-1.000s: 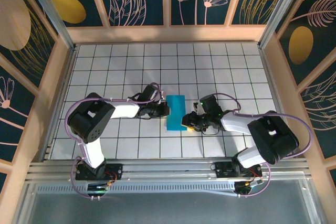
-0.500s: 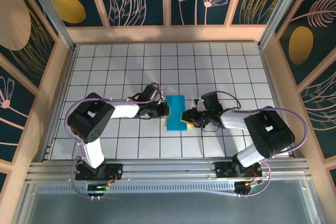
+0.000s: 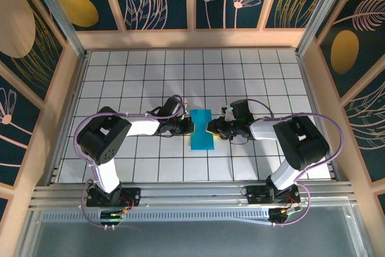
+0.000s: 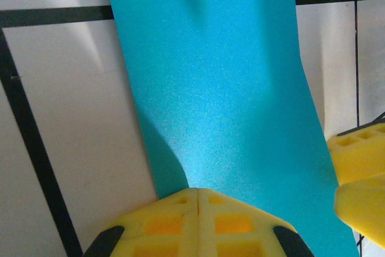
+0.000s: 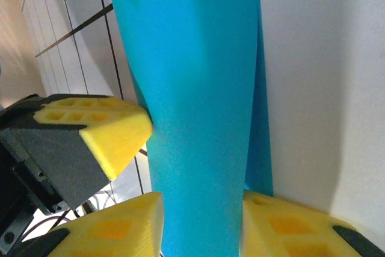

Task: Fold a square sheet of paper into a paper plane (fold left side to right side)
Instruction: Fold the triangle a second time at the center of the table.

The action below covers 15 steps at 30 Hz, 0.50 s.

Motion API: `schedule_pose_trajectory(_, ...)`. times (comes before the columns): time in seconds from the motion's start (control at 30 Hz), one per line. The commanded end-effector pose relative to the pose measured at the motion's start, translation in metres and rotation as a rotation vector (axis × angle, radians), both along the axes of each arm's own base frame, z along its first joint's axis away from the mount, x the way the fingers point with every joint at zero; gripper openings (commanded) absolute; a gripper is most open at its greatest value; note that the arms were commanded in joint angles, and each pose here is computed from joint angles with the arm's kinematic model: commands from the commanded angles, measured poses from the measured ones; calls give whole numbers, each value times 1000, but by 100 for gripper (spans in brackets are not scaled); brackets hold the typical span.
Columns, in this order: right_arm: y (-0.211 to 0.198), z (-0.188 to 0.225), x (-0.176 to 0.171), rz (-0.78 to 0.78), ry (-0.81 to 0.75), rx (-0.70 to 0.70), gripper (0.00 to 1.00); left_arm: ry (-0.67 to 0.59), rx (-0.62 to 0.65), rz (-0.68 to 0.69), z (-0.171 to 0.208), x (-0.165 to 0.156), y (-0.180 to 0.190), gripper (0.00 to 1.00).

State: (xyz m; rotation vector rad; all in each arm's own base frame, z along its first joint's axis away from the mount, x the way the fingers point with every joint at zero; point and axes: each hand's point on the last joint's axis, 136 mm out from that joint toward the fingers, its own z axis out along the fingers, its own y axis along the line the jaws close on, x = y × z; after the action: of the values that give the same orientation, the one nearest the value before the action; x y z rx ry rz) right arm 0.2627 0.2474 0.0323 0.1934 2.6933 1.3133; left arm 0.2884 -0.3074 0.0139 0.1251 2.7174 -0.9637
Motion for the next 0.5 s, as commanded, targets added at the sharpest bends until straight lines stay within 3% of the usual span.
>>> schedule_pose_trajectory(0.0,2,4,11,18,-36,13,34,48,80,0,-16,-16,16,0)
schedule_pose_trajectory(0.23,-2,-2,13,24,-28,-4,26,34,63,2,-11,-14,13,0)
schedule_pose_trajectory(0.47,-5,2,14,25,-33,-22,0,-31,27,17,12,-4,9,10)
